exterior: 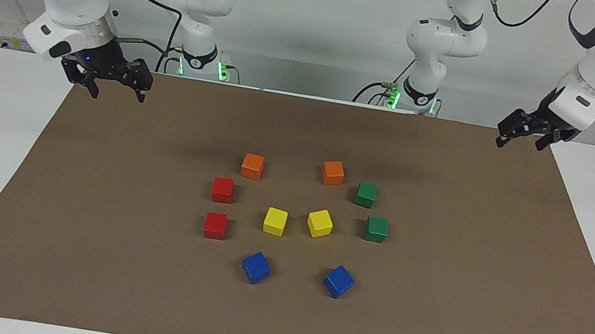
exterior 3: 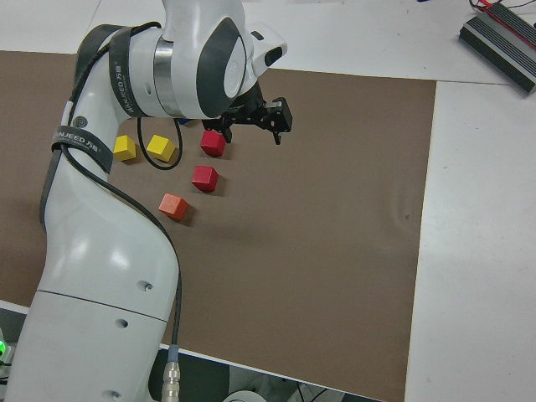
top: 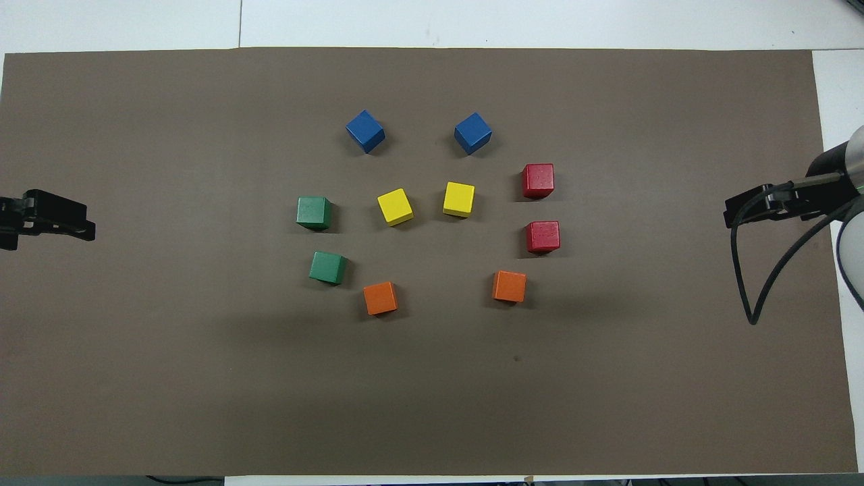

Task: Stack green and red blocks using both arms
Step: 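Reach the left gripper toward the green block nearer the robot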

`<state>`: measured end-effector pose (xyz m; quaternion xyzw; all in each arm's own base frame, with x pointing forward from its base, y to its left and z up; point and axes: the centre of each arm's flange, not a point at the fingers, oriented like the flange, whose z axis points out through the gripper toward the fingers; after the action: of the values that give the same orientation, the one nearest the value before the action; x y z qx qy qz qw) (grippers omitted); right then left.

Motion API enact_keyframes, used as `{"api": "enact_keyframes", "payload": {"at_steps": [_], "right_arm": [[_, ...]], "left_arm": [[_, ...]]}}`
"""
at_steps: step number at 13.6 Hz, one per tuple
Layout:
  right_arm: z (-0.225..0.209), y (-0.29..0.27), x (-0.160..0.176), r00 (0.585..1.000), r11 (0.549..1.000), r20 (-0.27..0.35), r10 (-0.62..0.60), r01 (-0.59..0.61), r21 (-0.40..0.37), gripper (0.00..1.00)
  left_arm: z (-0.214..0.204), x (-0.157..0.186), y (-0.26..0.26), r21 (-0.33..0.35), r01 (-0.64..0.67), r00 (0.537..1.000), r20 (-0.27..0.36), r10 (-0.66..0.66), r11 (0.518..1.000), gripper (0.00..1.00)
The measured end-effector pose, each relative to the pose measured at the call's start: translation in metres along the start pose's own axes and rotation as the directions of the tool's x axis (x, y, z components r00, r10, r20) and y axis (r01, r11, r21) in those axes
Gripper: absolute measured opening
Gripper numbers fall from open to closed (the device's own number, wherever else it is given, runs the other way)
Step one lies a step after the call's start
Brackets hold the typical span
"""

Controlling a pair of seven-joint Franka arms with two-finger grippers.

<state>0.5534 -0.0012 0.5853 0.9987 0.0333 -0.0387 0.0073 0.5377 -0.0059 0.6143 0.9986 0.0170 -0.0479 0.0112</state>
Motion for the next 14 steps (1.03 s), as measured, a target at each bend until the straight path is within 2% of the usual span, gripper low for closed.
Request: {"api": "enact_keyframes", "payload": {"at_steps": [7, 10, 14], "right_arm": [[0.0, 0.0, 0.0, 1.0, 1.0, 0.0, 0.0, 0.0, 0.0, 1.0], [0.0, 0.0, 0.0, 1.0, 1.0, 0.0, 0.0, 0.0, 0.0, 1.0], [0.0, 0.0, 0.0, 1.0, 1.0, 0.0, 0.0, 0.0, 0.0, 1.0]], "left_arm": [[0.0, 0.001, 0.002, -0.005, -0.002, 1.0, -0.006, 0.002, 1.0, 1.0], [0.004, 0.003, 0.007, -0.034, -0.009, 1.0, -0.026, 0.009, 0.999, 1.0], [0.057, 0.005, 0.077, -0.032, -0.123, 0.99, -0.068, 0.12, 0.992, 1.0]]}}
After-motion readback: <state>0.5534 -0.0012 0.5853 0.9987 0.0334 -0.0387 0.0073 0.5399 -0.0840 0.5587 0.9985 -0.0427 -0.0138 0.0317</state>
